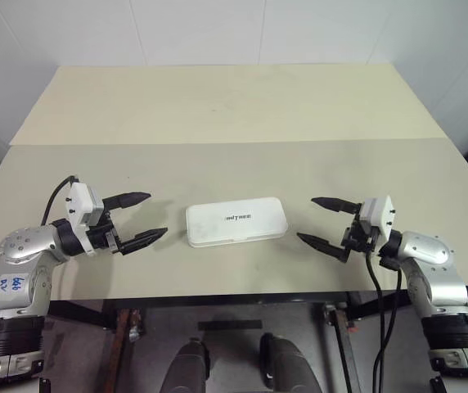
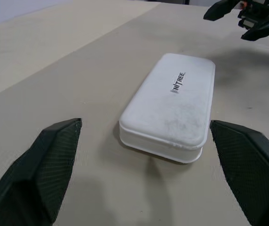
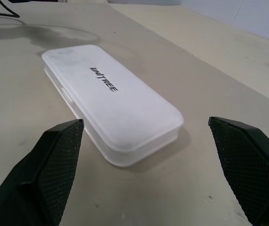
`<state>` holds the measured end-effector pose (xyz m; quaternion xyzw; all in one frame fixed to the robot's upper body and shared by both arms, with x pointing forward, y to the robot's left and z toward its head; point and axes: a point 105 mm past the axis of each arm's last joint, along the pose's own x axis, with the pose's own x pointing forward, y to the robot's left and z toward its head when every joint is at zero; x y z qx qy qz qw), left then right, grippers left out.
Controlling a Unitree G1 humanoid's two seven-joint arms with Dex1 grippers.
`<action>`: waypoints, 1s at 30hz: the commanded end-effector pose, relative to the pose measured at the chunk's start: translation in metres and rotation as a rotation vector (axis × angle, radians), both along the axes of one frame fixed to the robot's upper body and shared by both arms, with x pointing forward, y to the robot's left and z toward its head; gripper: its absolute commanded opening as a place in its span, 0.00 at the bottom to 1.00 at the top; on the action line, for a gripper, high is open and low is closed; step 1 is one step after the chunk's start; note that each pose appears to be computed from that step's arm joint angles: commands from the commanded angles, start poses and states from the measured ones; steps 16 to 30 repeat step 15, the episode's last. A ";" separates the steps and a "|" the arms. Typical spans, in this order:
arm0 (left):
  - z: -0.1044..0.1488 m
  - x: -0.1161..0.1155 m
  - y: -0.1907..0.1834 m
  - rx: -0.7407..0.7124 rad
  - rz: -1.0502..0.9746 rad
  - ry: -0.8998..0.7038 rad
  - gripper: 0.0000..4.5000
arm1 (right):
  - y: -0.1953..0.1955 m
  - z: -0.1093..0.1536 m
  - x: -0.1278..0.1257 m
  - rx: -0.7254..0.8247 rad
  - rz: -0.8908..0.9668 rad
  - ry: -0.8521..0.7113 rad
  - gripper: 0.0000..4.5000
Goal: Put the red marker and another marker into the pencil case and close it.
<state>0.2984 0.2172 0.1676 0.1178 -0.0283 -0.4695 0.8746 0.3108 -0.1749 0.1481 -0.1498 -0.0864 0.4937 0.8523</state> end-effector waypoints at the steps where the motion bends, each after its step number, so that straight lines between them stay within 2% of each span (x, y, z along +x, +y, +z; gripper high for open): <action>1: 0.013 -0.002 -0.003 -0.015 0.008 -0.063 0.99 | -0.011 0.018 0.000 -0.001 -0.007 -0.068 1.00; 8: 0.013 -0.003 -0.003 -0.030 0.031 -0.093 0.99 | -0.021 0.034 0.003 -0.055 -0.013 -0.092 1.00; 15: 0.015 0.001 -0.008 -0.036 0.048 -0.102 0.99 | -0.015 0.045 0.019 -0.066 -0.014 -0.114 1.00; 30: 0.015 0.001 -0.008 -0.036 0.048 -0.102 0.99 | -0.015 0.045 0.019 -0.066 -0.014 -0.114 1.00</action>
